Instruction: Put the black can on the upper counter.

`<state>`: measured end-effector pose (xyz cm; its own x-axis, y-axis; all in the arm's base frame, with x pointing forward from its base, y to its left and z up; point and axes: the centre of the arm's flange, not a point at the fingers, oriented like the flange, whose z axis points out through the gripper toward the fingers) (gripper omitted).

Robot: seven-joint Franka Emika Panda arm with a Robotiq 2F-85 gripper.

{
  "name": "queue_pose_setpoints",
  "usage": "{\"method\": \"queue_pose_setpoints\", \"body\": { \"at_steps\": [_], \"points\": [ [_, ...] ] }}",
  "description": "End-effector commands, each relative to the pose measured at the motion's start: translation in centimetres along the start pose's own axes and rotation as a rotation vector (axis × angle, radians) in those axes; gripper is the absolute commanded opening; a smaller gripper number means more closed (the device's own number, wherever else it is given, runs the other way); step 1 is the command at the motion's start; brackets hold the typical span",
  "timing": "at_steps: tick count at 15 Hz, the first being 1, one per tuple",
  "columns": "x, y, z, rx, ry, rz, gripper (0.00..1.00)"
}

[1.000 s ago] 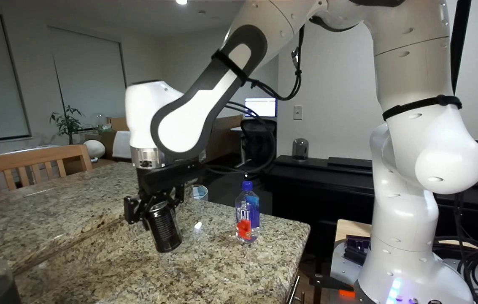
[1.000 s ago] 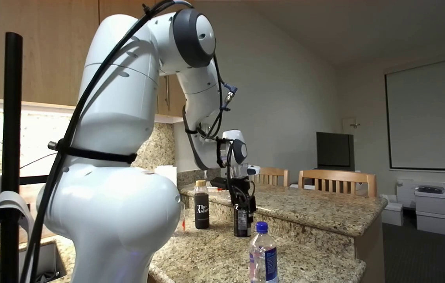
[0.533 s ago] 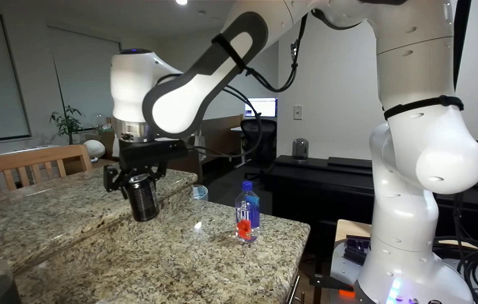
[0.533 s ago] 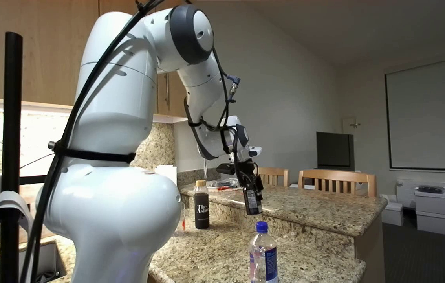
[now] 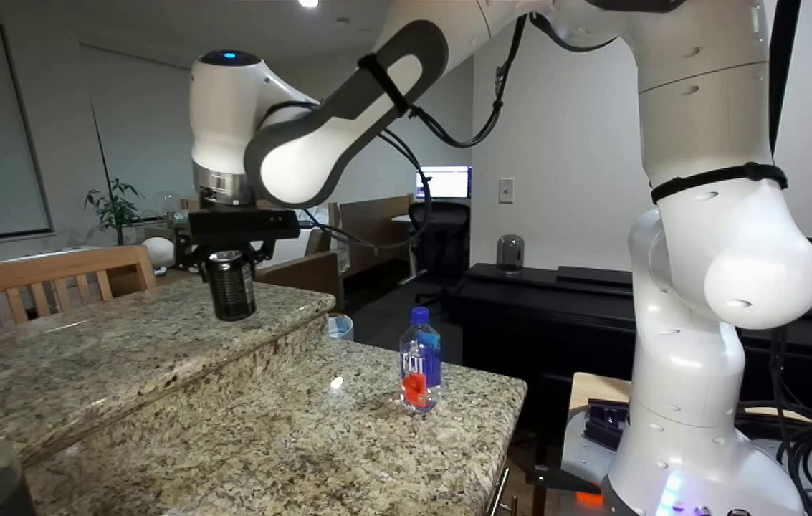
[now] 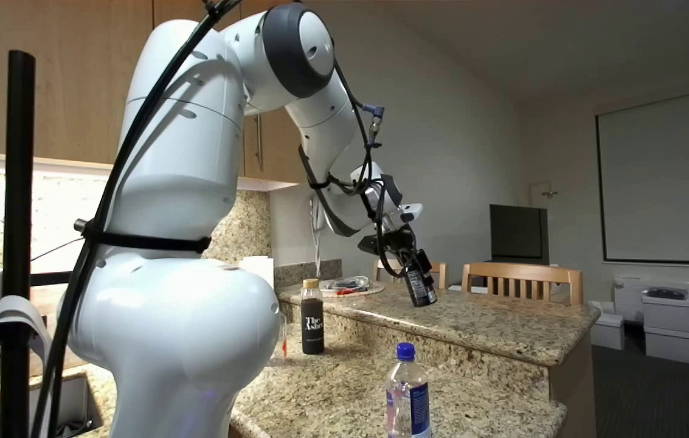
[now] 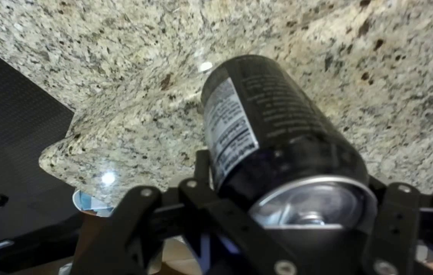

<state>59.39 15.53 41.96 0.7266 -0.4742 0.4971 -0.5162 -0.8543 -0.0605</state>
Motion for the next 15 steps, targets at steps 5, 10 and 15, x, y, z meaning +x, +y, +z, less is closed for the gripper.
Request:
{"method": "queue_pose_setpoints", "body": {
  "at_steps": [5, 10, 15],
  "points": [
    [7.6, 1.9, 1.9, 0.025, 0.089, 0.246, 0.49],
    [9.8, 2.2, 5.6, -0.034, 0.09, 0.284, 0.49],
    [10.2, 1.7, 8.2, -0.014, 0.05, 0.31, 0.49]
  ]
}}
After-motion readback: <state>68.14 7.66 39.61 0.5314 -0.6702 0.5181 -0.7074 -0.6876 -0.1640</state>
